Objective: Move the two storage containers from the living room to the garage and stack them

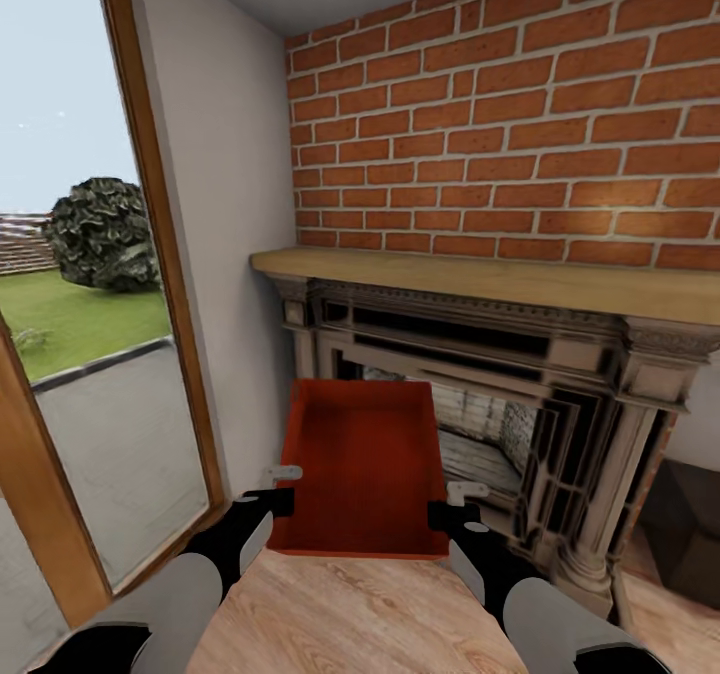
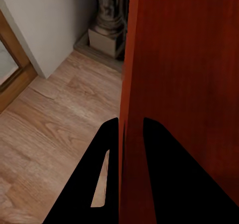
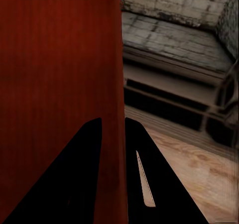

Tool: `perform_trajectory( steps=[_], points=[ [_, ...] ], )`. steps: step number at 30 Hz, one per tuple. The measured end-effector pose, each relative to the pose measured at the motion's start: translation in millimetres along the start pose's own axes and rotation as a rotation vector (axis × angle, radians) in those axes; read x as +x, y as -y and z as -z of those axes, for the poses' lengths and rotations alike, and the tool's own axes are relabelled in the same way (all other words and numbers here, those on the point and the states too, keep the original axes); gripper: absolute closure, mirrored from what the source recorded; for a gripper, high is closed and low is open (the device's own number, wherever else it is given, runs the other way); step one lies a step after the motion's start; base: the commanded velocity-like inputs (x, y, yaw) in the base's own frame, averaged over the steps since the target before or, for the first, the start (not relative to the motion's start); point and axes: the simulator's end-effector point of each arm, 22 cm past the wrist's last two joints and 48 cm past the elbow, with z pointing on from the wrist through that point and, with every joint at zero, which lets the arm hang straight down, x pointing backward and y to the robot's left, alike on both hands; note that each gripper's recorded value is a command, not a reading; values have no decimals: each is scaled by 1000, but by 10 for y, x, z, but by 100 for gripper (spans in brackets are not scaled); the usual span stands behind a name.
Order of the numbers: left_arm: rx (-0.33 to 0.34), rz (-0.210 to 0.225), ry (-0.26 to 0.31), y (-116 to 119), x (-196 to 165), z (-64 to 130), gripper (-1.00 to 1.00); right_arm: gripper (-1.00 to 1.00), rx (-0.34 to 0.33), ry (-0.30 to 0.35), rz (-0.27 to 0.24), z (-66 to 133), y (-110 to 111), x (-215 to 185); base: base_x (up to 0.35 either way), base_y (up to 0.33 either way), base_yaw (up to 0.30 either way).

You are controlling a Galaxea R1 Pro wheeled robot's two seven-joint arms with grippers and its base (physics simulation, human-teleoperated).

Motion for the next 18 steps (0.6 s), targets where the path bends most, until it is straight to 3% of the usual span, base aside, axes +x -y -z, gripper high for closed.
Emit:
perform_trajectory(
  steps=[18],
  points=[
    [0,0,6,7,-34,22,100,100,-1,6,0,15,5,-35,0,0,-283]
  ],
)
